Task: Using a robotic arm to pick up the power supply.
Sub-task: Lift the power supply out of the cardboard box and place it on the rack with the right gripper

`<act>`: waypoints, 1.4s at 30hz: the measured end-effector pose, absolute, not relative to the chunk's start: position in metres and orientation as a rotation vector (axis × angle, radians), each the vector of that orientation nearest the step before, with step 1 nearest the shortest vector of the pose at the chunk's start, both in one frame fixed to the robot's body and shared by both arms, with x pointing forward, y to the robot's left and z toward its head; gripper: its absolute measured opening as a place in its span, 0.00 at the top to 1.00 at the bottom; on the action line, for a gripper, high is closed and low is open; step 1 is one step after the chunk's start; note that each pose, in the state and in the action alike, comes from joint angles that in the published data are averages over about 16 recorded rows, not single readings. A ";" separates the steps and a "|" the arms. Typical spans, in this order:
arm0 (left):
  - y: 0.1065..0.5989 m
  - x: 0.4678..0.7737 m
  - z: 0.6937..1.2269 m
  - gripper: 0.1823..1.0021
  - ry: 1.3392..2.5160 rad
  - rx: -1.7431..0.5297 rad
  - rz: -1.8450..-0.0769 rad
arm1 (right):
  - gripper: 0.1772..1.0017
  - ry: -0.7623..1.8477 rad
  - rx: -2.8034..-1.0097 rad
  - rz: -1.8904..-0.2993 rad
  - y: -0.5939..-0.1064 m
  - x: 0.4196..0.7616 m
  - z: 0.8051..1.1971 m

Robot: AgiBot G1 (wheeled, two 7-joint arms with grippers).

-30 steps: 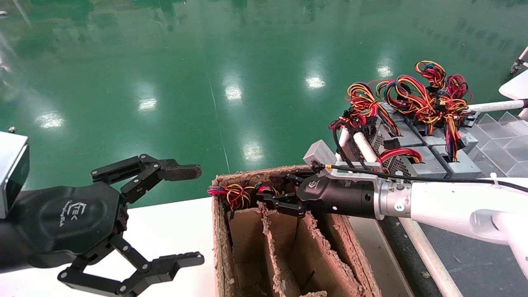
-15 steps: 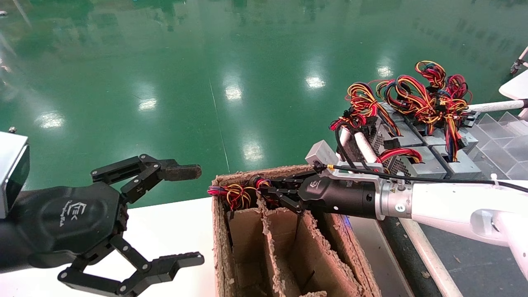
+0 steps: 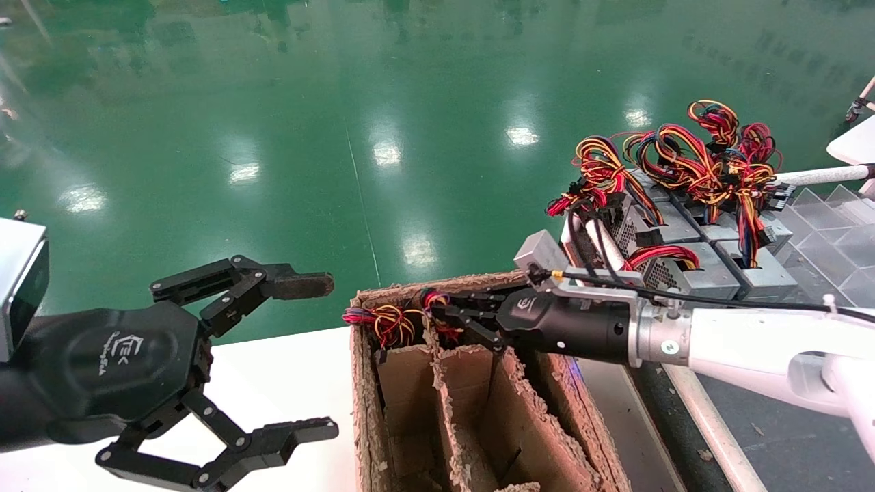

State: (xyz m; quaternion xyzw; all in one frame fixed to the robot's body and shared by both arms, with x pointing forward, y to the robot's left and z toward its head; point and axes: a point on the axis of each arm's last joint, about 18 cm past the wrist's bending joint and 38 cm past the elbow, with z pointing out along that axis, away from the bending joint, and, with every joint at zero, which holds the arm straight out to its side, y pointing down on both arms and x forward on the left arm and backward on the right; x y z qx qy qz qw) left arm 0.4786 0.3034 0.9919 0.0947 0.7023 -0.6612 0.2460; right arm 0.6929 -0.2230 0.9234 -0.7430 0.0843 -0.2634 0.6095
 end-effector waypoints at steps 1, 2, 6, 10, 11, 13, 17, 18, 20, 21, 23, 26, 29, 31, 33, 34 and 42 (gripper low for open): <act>0.303 0.479 0.992 0.00 1.916 0.258 -1.804 | 0.87 0.191 -1.709 -0.610 -0.224 0.692 0.926; 0.303 0.479 0.992 0.00 1.916 0.258 -1.804 | 0.87 0.187 -1.702 -0.613 -0.226 0.691 0.929; 0.303 0.479 0.992 0.00 1.916 0.258 -1.804 | 0.88 0.165 -1.673 -0.636 -0.234 0.688 0.946; 0.303 0.479 0.992 0.00 1.916 0.258 -1.804 | 0.88 0.142 -1.634 -0.669 -0.246 0.683 0.970; 0.303 0.479 0.992 0.00 1.916 0.258 -1.804 | 0.88 0.136 -1.622 -0.678 -0.250 0.682 0.978; 0.303 0.479 0.992 0.00 1.916 0.258 -1.804 | 0.88 0.124 -1.595 -0.697 -0.258 0.678 0.994; 0.303 0.479 0.992 0.00 1.916 0.258 -1.804 | 0.88 0.099 -1.531 -0.737 -0.275 0.666 1.030; 0.303 0.479 0.992 0.00 1.916 0.258 -1.804 | 0.88 0.091 -1.515 -0.748 -0.280 0.663 1.039; 0.303 0.479 0.992 0.00 1.916 0.258 -1.804 | 0.89 0.076 -1.483 -0.771 -0.289 0.656 1.059; 0.303 0.479 0.992 0.00 1.916 0.258 -1.804 | 0.89 0.069 -1.466 -0.782 -0.294 0.652 1.069; 0.303 0.479 0.992 0.00 1.916 0.258 -1.804 | 0.89 0.054 -1.436 -0.805 -0.303 0.643 1.088; 0.303 0.479 0.992 0.00 1.916 0.258 -1.804 | 0.89 0.034 -1.397 -0.843 -0.317 0.630 1.115; 0.303 0.479 0.992 0.00 1.916 0.258 -1.804 | 0.89 0.022 -1.367 -0.884 -0.331 0.616 1.141; 0.303 0.479 0.992 0.00 1.916 0.258 -1.804 | 0.89 0.018 -1.350 -0.917 -0.341 0.607 1.157; 0.303 0.479 0.992 0.00 1.916 0.258 -1.804 | 0.89 0.018 -1.336 -0.955 -0.353 0.597 1.173; 0.303 0.479 0.992 0.00 1.916 0.258 -1.804 | 0.89 0.020 -1.329 -0.976 -0.360 0.592 1.180; 0.303 0.479 0.992 0.00 1.916 0.258 -1.804 | 0.89 0.069 -1.267 -1.140 -0.422 0.547 1.223</act>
